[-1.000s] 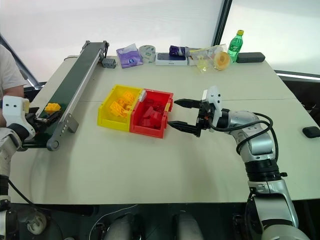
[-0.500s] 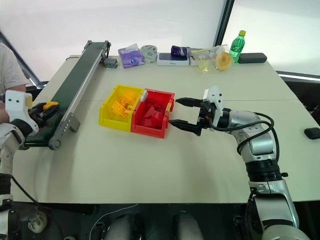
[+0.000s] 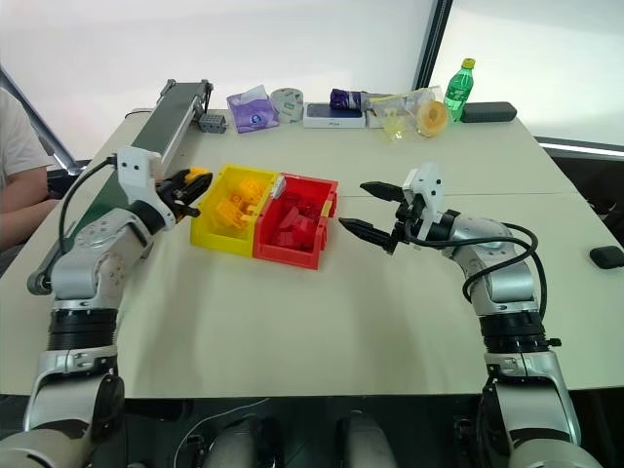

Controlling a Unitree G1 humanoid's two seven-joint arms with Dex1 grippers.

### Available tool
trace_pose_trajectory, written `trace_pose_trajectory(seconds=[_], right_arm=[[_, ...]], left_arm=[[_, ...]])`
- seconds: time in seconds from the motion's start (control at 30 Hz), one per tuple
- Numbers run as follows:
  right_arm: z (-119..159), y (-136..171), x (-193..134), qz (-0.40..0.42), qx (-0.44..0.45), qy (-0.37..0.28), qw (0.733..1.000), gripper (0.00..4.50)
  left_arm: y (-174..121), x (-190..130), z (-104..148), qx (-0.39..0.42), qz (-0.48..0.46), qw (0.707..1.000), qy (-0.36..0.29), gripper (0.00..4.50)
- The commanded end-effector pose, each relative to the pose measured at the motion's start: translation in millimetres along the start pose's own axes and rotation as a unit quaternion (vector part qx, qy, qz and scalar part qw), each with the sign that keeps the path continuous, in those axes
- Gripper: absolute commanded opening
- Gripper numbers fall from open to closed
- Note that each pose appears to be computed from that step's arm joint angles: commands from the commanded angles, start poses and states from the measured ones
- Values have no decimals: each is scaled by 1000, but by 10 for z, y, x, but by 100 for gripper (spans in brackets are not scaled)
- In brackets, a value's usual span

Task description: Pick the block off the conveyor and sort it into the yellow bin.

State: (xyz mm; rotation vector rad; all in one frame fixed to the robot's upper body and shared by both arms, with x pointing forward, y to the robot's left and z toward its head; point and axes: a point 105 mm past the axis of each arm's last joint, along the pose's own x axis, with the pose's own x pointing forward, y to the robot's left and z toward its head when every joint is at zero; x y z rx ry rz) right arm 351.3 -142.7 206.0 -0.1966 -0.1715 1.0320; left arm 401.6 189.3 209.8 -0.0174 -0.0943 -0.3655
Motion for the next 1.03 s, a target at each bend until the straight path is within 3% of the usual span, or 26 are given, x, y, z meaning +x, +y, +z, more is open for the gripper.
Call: trace_pose_trajectory(seconds=[0.03,0.13,0.2,0.3,0.33,0.37,0.57,0.77,1.03], right_arm=[[111,-12,-33,-6,-22,-16,1000,450],[109,-7,-37,-7,-23,-16,1000,450],[103,-4,-35,-8,-24,-16,1000,450],[100,8,-22,-5,-25,-17,1000,450],[104,3,-21,-6,-25,-17,1000,450],[107,1,-21,-6,-25,-18,1000,450],[106,-2,-46,-5,-25,-17,1000,450],[78,-96,-142,-9,-32,2,999,450],[92,-120,-96,3,-34,0,999,450]], left_arm=[[-51,79,79,1,-5,1000,-18,129],[-43,143,67,-35,1,999,-26,129],[-109,183,52,-61,-14,998,-28,236],[-107,194,98,-33,-7,999,-37,370],[-122,174,128,-30,-18,998,-42,433],[-102,141,148,-17,-14,999,-44,446],[111,-173,232,7,8,999,-49,446],[291,-787,279,33,11,999,-36,446],[573,-1439,76,72,20,996,43,446]])
